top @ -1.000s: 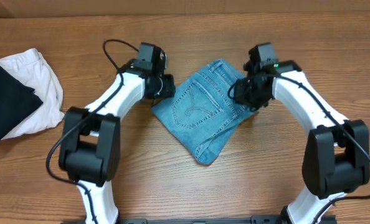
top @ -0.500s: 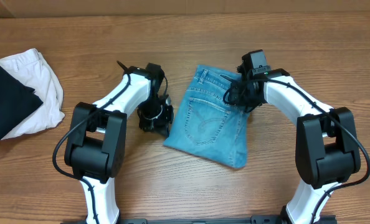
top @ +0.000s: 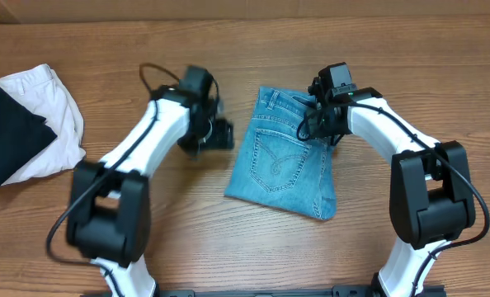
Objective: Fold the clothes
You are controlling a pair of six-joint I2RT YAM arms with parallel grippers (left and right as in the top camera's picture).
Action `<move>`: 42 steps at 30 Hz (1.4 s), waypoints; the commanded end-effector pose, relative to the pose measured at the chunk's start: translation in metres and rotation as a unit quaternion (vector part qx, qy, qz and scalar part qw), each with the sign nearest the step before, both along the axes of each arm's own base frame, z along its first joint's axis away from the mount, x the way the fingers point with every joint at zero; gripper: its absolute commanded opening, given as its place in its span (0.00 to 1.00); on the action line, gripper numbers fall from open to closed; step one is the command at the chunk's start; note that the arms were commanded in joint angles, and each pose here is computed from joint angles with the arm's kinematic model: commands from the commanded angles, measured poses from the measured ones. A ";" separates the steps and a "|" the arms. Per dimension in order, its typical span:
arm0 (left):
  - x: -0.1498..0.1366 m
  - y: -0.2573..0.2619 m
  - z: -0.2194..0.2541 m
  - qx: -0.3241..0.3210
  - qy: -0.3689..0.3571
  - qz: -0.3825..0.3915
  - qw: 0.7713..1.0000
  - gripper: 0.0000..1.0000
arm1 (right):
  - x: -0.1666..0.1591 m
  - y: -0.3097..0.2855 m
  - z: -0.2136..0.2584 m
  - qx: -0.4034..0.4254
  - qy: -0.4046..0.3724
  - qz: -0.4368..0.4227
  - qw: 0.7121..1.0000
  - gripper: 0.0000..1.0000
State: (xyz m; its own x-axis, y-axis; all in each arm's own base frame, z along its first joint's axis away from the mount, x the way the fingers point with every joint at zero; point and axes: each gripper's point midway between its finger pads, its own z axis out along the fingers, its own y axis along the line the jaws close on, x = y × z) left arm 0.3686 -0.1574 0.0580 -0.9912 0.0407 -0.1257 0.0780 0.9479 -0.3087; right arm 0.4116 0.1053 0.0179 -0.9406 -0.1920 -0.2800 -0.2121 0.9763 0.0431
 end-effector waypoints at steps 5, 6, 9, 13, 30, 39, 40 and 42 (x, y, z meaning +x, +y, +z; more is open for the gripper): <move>0.054 -0.019 0.036 -0.059 -0.135 -0.018 0.989 0.81 | -0.029 0.051 -0.019 -0.046 0.019 0.095 0.994 0.56; 0.056 -0.020 0.035 -0.062 -0.136 -0.019 0.989 0.81 | -0.032 0.058 -0.019 -0.049 0.018 0.105 0.993 0.56; 0.056 -0.022 0.035 -0.064 -0.139 -0.025 0.988 0.81 | -0.047 0.084 -0.019 -0.051 0.020 0.139 0.989 0.57; 0.049 -0.017 0.031 -0.053 -0.124 -0.026 0.990 0.81 | -0.065 0.111 -0.020 -0.052 0.024 0.168 0.984 0.57; -0.003 0.026 -0.001 0.043 0.003 0.025 0.999 0.82 | -0.064 0.089 -0.021 -0.056 0.047 0.130 0.989 0.60; -0.019 0.023 -0.055 0.032 0.046 0.033 0.998 0.83 | -0.065 0.086 -0.022 -0.058 0.052 0.127 0.989 0.60; -0.020 0.019 -0.063 0.023 0.055 0.033 0.998 0.83 | -0.066 0.086 -0.022 -0.058 0.053 0.127 0.989 0.59; -0.020 0.007 -0.073 -0.010 0.067 0.025 0.997 0.82 | -0.067 0.085 -0.022 -0.059 0.055 0.127 0.989 0.59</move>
